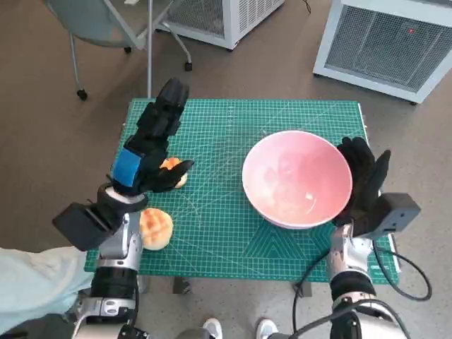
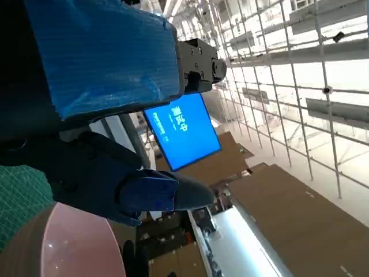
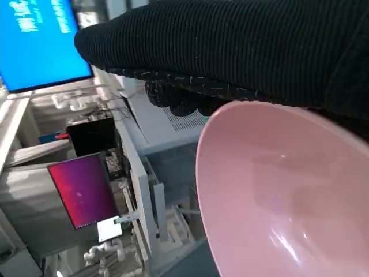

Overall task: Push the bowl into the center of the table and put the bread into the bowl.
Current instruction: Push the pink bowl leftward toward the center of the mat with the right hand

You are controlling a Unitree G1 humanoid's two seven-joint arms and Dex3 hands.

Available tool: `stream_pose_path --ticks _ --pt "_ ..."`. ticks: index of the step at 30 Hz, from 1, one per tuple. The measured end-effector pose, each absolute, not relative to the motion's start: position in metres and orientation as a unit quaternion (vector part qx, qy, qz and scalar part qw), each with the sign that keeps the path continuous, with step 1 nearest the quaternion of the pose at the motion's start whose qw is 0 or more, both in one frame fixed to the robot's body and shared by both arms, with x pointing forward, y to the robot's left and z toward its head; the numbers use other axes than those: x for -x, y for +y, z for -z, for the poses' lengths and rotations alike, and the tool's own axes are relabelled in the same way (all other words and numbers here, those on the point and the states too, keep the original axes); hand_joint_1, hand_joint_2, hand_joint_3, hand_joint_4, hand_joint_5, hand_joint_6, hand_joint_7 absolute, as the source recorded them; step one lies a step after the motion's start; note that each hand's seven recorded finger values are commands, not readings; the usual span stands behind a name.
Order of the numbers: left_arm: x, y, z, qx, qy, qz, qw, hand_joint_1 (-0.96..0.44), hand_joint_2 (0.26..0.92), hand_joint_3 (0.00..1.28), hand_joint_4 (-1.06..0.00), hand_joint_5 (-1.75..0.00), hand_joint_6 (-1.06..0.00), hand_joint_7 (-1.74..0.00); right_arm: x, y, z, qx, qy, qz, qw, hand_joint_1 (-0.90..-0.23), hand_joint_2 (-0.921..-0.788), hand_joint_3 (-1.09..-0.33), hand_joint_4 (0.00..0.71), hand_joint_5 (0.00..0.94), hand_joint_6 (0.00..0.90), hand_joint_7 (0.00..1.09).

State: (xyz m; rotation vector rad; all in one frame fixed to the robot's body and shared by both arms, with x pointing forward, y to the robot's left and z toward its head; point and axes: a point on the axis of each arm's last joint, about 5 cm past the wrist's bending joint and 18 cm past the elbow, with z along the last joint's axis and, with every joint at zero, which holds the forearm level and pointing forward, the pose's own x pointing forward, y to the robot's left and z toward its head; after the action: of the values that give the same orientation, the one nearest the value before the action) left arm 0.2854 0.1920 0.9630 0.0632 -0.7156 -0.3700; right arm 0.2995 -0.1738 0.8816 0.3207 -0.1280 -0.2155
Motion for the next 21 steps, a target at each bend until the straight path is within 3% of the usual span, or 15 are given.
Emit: stream_pose_path --ticks 21 --pt "-0.279 0.198 -0.962 -0.047 -0.357 0.158 0.919 -0.59 0.921 0.34 -0.05 0.0 -0.14 -0.01 -0.318 -0.135 -0.899 -0.204 -0.026 0.051 0.977 -0.548 -0.921 -0.845 0.304 0.009 0.271 0.37"
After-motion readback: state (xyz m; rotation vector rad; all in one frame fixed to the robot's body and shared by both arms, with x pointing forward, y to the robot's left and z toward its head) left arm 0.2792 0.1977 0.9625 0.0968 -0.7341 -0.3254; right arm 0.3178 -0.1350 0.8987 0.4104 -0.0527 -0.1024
